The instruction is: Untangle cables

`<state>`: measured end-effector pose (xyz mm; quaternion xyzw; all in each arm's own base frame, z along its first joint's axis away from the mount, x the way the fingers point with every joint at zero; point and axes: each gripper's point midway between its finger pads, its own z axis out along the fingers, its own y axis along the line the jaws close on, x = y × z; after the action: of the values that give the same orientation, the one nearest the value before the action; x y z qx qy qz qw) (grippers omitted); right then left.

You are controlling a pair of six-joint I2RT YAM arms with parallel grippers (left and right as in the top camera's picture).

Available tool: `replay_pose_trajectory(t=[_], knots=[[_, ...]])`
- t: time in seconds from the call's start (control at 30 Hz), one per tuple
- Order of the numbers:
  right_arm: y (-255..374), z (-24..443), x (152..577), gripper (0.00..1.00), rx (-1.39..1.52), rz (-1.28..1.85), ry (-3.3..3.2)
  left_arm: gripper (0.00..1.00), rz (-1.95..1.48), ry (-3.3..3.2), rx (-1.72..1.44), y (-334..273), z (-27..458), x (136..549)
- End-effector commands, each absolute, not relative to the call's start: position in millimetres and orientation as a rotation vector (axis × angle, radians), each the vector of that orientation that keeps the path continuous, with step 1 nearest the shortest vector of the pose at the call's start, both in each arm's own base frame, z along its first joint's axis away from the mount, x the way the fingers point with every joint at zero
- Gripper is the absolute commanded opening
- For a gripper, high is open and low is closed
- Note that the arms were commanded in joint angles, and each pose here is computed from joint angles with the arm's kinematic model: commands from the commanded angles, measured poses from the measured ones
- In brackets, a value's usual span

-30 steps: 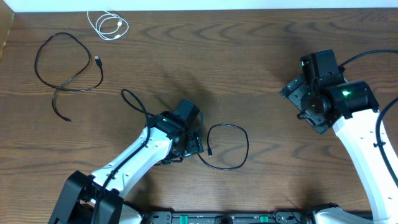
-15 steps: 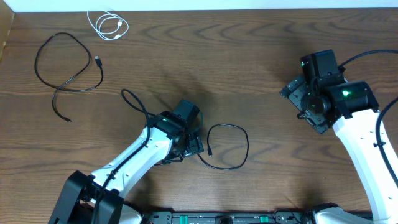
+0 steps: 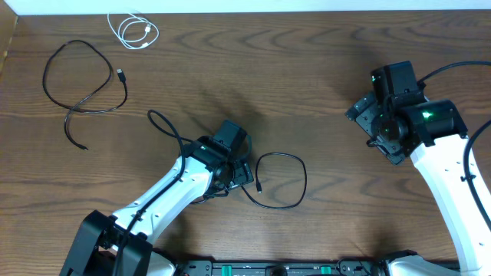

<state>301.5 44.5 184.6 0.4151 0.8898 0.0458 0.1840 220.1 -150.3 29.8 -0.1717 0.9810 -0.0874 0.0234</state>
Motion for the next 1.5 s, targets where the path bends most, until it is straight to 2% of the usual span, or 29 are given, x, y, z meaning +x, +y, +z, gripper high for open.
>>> replay_pose_trajectory(t=[0.0, 1.47], knots=[[41.6, 184.7, 300.7, 0.99, 1.154, 0.103, 2.507, 0.82, -0.245, 3.029, -0.565, -147.4, 27.5, 219.3], [41.6, 184.7, 300.7, 0.99, 1.154, 0.103, 2.507, 0.82, -0.245, 3.023, -0.608, -147.2, 27.4, 219.4]])
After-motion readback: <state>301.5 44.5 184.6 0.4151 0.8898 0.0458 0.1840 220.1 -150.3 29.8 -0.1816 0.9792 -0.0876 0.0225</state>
